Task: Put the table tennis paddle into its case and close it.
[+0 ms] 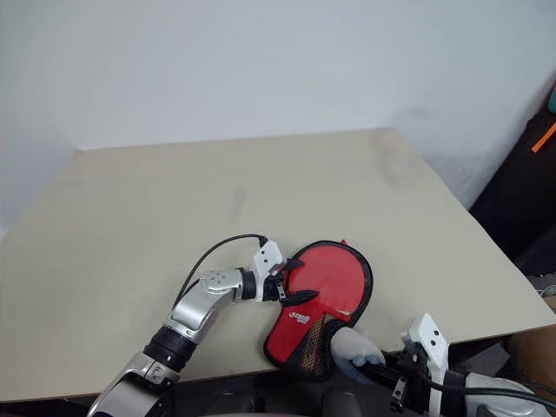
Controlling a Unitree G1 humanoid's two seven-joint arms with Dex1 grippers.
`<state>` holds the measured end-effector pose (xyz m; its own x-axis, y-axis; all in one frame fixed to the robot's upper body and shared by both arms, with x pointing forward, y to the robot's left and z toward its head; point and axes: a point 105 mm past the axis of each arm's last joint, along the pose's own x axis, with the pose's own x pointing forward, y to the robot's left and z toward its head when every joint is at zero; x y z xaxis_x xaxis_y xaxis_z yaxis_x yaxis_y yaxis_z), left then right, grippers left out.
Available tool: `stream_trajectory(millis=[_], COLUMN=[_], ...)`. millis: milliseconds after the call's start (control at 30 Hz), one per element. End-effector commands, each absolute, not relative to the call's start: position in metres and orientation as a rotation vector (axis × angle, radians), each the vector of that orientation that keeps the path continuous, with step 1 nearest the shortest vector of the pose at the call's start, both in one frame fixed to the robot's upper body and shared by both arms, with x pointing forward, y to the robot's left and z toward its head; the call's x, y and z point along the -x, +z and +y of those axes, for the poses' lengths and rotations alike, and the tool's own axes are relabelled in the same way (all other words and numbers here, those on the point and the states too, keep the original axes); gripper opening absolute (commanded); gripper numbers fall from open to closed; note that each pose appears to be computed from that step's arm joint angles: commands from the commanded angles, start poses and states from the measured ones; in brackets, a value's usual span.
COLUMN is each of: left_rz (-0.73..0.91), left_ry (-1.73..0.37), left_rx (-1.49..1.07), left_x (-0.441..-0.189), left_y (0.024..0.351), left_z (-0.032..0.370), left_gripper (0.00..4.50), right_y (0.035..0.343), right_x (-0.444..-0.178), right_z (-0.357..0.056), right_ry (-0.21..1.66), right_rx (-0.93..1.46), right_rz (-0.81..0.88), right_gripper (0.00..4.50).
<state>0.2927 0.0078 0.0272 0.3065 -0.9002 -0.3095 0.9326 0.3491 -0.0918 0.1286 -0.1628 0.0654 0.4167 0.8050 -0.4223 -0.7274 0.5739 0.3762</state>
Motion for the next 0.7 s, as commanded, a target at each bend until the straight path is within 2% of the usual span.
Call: stream_trajectory(millis=[33,500,567,700], left_rz=[0.556,0.576,0.580,0.582], left_ry=[-1.161,-1.151,-1.145,-1.136], left_rx=[-0.125,-0.119,-0.113,-0.110], left_x=[-0.279,-0.276,-0.276,-0.277], left_y=[-0.020,-0.020,-0.020,-0.020], left_z=[0.028,0.032,0.033,0.034], left_gripper=[4.50,4.50,4.50,4.50], right_y=[0.073,0.077,0.079,0.084], right_x=[-0.111,-0.076,-0.081,-0.111], right_z=[-0.143,-0.120,-0.123,-0.135], right_ry=[1.109,1.350,1.326,1.229], right_rx=[-0.175,-0.159,-0.170,-0.184], right_rz=[0.604,0.669,0.643,0.530], right_gripper=[0.30,0.30,0.30,0.30])
